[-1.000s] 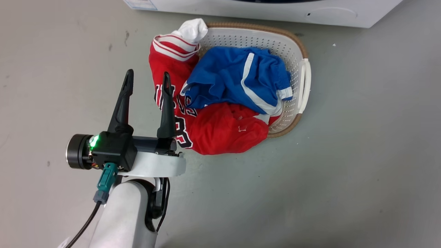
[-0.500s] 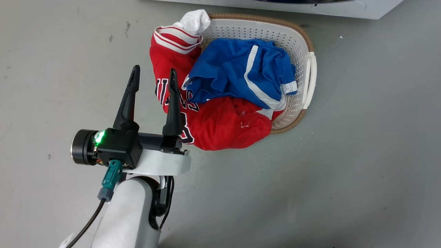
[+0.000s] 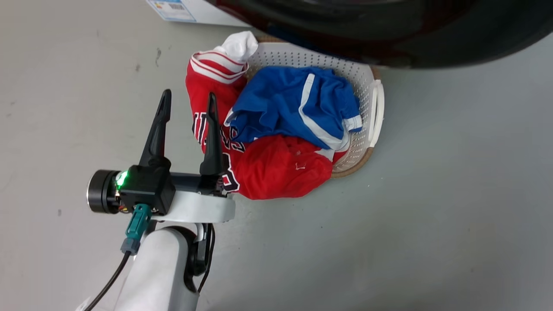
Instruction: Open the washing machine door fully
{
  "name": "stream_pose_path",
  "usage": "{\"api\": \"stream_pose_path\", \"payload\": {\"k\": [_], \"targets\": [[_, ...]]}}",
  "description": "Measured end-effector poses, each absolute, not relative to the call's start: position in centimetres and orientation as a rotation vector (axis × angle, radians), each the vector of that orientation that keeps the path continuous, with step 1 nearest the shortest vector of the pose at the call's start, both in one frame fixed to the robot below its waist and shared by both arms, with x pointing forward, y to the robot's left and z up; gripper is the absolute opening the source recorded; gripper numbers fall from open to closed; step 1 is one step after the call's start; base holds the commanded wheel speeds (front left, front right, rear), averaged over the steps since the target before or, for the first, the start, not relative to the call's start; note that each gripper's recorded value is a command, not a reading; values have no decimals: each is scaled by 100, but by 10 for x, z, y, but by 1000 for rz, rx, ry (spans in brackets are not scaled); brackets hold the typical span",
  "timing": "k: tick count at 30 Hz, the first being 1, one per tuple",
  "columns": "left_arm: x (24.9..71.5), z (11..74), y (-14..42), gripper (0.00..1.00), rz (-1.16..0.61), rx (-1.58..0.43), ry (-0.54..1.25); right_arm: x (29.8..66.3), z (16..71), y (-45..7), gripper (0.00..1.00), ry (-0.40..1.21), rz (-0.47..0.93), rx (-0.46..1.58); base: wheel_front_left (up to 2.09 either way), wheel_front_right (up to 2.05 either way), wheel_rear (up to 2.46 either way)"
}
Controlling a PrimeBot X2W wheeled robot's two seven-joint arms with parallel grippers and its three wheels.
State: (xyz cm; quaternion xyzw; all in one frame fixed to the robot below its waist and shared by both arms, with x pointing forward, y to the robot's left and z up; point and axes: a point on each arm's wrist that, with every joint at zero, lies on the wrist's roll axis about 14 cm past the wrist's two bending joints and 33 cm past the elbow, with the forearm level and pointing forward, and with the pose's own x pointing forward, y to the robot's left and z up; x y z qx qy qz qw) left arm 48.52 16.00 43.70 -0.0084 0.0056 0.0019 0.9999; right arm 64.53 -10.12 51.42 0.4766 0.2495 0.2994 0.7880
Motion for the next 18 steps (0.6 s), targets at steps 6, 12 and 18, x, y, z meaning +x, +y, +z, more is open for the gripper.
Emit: {"api": "stream_pose_path", "payload": {"k": [6,12,18], "targets": [[480,446,158,100,-2,-22,-3,619,517,-95,0,577,683,1000,0,0,0],[476,451,155,100,-7,-24,-12,589,515,-89,0,623,720,983,0,0,0],[471,457,152,100,-22,-19,-22,562,512,-80,0,668,747,973,0,0,0]]}}
